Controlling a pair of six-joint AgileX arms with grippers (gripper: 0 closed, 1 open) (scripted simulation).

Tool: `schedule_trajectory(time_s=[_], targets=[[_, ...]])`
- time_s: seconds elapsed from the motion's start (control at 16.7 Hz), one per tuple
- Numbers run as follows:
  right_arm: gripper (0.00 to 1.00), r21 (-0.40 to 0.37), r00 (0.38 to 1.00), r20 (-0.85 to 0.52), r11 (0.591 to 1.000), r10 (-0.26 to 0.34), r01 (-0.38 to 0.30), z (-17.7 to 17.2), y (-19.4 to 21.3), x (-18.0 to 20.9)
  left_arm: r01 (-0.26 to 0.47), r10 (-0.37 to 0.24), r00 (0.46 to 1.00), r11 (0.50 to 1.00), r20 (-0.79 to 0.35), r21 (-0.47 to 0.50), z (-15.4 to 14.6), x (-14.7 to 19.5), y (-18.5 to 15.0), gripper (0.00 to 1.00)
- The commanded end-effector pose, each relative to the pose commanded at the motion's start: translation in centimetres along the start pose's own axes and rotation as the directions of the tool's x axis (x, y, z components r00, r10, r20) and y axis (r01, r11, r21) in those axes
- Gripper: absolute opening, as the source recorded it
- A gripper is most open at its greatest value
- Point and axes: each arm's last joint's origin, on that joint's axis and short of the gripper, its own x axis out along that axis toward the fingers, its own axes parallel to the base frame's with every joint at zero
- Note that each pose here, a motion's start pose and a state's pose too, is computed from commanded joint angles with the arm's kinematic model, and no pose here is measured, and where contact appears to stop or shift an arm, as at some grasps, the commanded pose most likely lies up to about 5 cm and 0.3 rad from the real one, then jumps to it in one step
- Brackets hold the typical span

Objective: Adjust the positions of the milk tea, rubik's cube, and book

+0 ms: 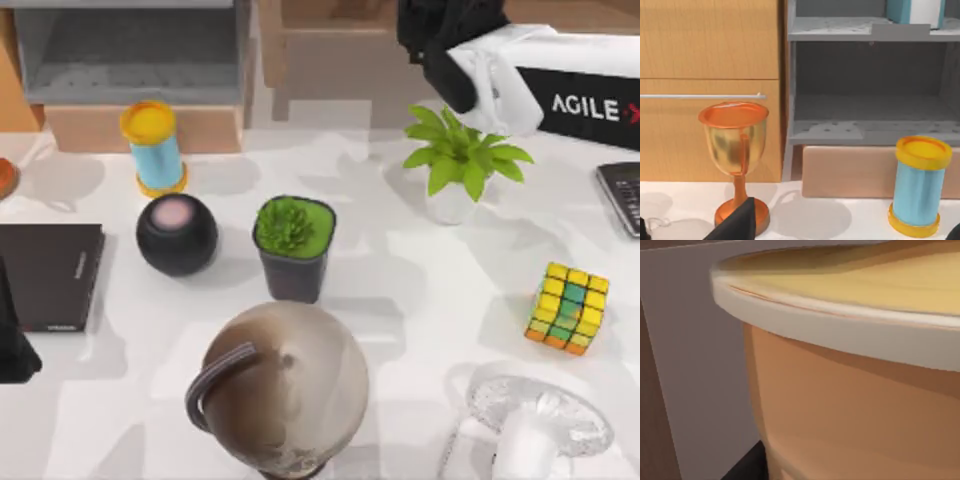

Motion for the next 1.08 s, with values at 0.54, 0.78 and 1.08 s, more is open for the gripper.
schedule_trajectory(time_s=[0.54,0.78,1.08], targets=[[0.0,-0.1,0.99,-0.115,0.99,0.084,-0.095,-2.2,1.8,-6.7,0.0,0.0,1.0,1.0,0.0,0.0,0.0,0.0,0.0,1.0],[0.0,-0.098,0.99,-0.115,0.991,0.081,-0.092,-2.3,1.6,-6.5,0.0,0.0,1.0,1.0,0.0,0.0,0.0,0.0,0.0,1.0],[0.0,-0.023,0.991,-0.037,0.991,0.132,-0.133,-1.1,-2.1,-5.5,0.0,0.0,1.0,1.0,0.0,0.0,0.0,0.0,0.0,1.0]])
